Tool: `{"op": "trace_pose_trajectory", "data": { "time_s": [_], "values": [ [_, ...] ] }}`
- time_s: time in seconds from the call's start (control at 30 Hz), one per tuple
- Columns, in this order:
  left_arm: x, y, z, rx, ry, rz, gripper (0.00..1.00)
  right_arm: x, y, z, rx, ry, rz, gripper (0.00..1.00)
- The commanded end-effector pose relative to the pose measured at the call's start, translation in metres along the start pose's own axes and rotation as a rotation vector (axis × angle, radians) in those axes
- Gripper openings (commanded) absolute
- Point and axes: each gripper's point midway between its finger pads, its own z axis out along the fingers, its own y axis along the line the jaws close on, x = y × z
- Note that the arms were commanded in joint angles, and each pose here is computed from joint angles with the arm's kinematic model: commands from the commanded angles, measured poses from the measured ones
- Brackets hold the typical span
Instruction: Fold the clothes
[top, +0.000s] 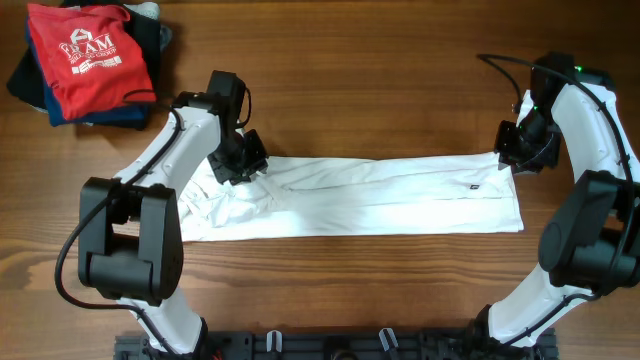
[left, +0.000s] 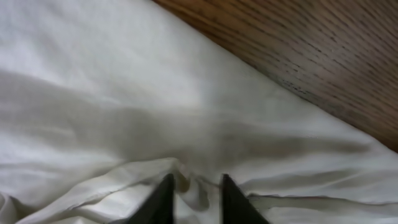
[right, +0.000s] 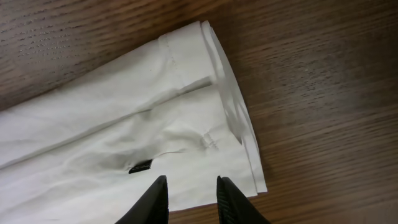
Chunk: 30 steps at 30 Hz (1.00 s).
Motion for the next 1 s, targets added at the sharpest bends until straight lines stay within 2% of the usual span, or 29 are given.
{"op": "trace_pose_trajectory", "data": {
  "time_s": [0.0, 0.1, 0.2, 0.37, 0.43, 0.57, 0.67, 0.7, 0.77, 0.87, 0.97],
  "values": [
    [0.006, -0.005, 0.01, -0.034, -0.006, 0.035, 0.09, 0.001, 0.001, -0.003, -0.017, -0.007, -0.015, 0.26],
    [0.012, -0.01, 0.014, -0.053, -0.006, 0.064, 0.04, 0.001, 0.001, -0.003, -0.017, -0.005, -0.018, 0.26],
    [0.008, -0.019, 0.015, -0.033, -0.034, 0.096, 0.04, 0.001, 0.001, -0.003, -0.017, -0.005, -0.018, 0.26],
    [-0.018, -0.056, -0.006, 0.069, -0.146, 0.306, 0.04, 0.0, 0.001, -0.003, -0.017, -0.008, -0.018, 0.27],
    [-0.017, -0.075, -0.008, 0.14, -0.161, 0.398, 0.04, 0.0, 0.001, -0.003, -0.017, -0.008, -0.018, 0.27],
    [-0.015, -0.088, -0.008, 0.152, -0.191, 0.503, 0.04, 0.0, 0.001, -0.003, -0.017, -0.009, -0.018, 0.27],
    [-0.005, -0.077, -0.004, 0.108, -0.144, 0.493, 0.07, 0.001, 0.001, -0.003, -0.017, -0.007, -0.019, 0.27],
    [-0.003, -0.069, -0.003, 0.072, -0.129, 0.483, 0.12, 0.0, 0.001, -0.003, -0.017, -0.008, -0.02, 0.27],
    [-0.003, -0.047, -0.002, -0.028, -0.119, 0.464, 0.17, 0.0, 0.001, -0.003, -0.017, -0.009, -0.02, 0.27],
    [-0.001, -0.031, -0.014, -0.065, -0.109, 0.43, 0.18, 0.0, 0.001, -0.003, -0.017, -0.009, -0.02, 0.27],
    [-0.008, -0.013, -0.039, -0.112, -0.169, 0.325, 0.15, 0.0, 0.001, -0.003, -0.017, -0.009, -0.02, 0.27]
  ]
}}
